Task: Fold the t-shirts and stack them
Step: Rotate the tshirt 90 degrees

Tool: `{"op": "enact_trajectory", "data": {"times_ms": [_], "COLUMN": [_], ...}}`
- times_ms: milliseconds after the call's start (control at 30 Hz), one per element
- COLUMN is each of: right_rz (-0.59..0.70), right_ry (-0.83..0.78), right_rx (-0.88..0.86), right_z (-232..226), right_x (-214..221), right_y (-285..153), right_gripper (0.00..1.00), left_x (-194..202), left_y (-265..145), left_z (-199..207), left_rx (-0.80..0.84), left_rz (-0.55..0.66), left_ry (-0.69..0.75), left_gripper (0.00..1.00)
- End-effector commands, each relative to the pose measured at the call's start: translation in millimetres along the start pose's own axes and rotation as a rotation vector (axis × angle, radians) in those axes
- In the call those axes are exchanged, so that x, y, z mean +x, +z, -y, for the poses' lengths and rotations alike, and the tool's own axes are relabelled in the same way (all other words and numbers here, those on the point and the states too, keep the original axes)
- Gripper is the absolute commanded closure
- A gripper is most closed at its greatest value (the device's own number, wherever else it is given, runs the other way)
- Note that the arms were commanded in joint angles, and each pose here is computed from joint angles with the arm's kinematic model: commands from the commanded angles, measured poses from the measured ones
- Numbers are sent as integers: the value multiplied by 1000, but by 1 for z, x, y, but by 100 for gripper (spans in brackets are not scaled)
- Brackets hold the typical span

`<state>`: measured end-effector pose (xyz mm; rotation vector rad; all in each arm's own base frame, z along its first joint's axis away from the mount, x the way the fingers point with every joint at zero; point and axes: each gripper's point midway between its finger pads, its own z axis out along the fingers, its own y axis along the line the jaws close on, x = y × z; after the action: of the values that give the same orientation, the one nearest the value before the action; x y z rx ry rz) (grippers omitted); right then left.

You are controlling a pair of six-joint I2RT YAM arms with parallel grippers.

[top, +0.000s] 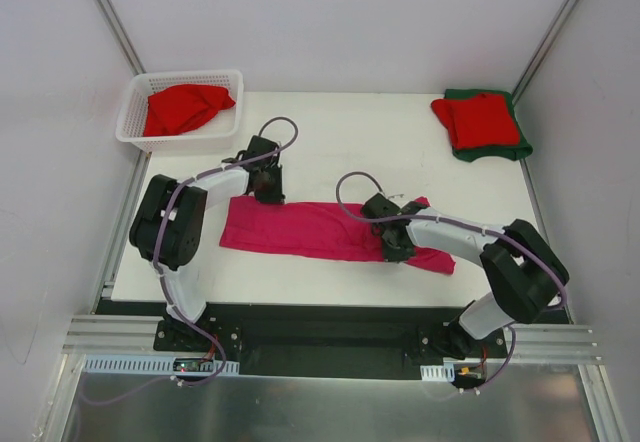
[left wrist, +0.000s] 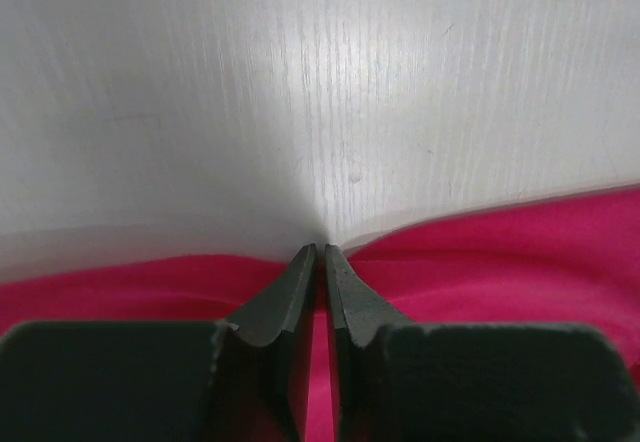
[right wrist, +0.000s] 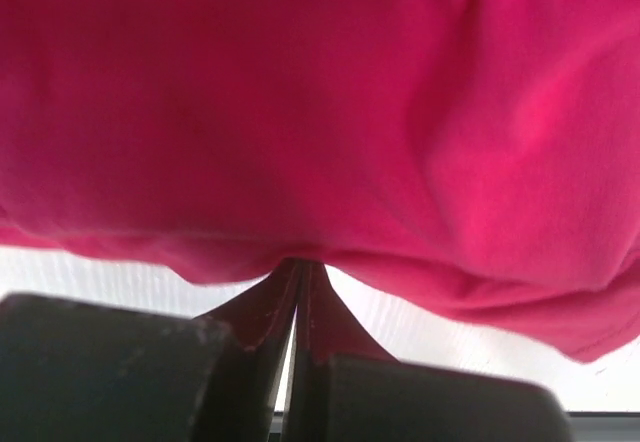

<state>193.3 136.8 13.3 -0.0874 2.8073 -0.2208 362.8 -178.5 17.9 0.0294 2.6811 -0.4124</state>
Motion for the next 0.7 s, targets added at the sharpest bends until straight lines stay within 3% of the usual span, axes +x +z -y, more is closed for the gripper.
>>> {"op": "enact_trajectory", "data": {"times_ms": [0,333,667], "right_rz": [43,56,82], "right_ry": [-11,-33,0], "right_rx": [-18,-28,-30], "right_z": [-21,-40,-31], "right_x": [-24,-65,-122], "right_y": [9,10,9], "right_gripper": [99,99,99], "left_x": [45,86,121], "left_y": [-11,-30,-55], "left_z": [-18,-24,-18], "left_rx": [-53,-47,4], "left_rz": [-112,-152,-167], "left_ry": [-44,-108,-137], "left_gripper": [92,93,94]}}
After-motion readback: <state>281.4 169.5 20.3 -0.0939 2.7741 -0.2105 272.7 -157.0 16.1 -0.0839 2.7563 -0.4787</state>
